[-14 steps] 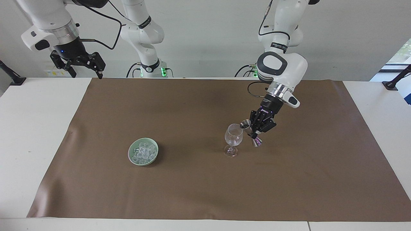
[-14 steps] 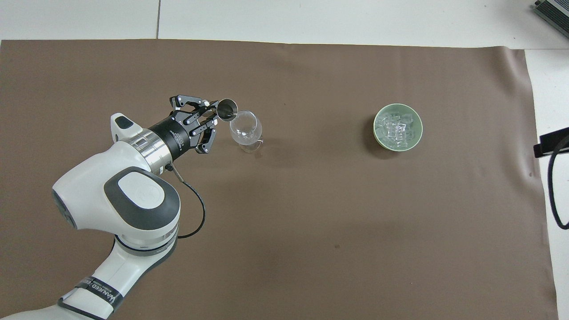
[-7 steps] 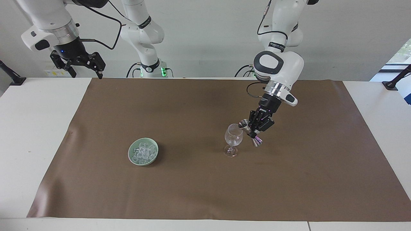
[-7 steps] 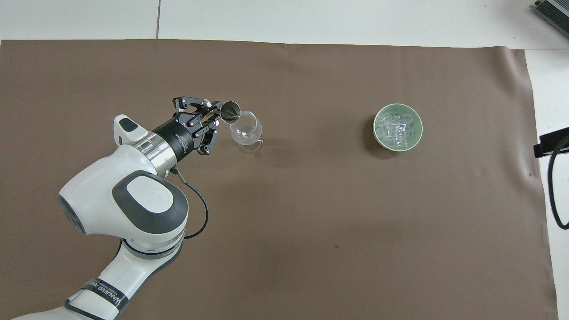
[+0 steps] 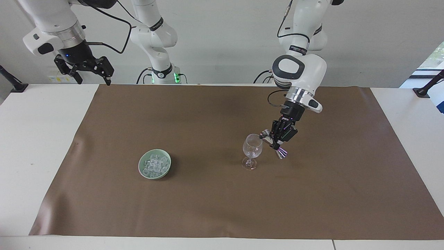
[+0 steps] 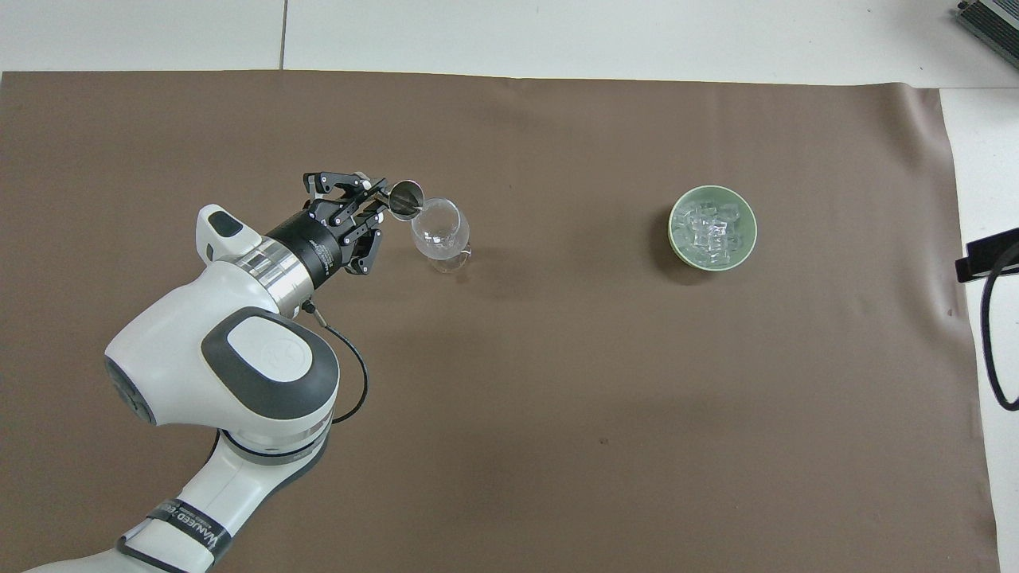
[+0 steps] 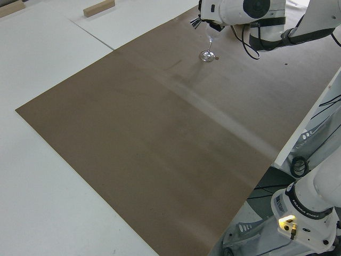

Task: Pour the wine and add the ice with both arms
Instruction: 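Tilt the metal cup with the left gripper above the glass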

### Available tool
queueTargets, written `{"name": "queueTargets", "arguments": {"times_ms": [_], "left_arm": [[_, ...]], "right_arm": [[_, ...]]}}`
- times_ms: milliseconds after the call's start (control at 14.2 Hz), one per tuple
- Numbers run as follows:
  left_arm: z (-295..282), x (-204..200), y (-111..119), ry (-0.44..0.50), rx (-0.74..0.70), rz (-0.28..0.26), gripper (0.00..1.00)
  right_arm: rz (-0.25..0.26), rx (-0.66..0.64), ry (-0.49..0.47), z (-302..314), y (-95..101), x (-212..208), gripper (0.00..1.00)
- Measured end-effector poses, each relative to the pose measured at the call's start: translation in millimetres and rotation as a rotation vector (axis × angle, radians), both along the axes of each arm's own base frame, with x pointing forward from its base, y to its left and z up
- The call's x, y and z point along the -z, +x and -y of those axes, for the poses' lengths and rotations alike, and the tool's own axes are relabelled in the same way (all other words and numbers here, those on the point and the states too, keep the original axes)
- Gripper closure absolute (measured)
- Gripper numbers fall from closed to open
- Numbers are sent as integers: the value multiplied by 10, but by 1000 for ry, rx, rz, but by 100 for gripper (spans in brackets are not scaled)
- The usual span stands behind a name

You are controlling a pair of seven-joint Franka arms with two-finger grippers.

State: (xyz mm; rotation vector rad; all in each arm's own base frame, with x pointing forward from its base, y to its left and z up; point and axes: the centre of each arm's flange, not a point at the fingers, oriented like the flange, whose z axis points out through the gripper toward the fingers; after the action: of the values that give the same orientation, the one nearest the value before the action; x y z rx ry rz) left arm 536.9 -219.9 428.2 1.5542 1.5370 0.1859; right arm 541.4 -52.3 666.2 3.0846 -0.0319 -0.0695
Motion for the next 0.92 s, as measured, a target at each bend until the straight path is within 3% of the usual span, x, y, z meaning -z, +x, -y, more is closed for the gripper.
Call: {"name": "queueTargets", "arguments": {"times_ms": [918], "left_arm": [[122,-22,-5,114,28,72,78]], "right_arm": [[0,1,0,6,-1,0,0]]}}
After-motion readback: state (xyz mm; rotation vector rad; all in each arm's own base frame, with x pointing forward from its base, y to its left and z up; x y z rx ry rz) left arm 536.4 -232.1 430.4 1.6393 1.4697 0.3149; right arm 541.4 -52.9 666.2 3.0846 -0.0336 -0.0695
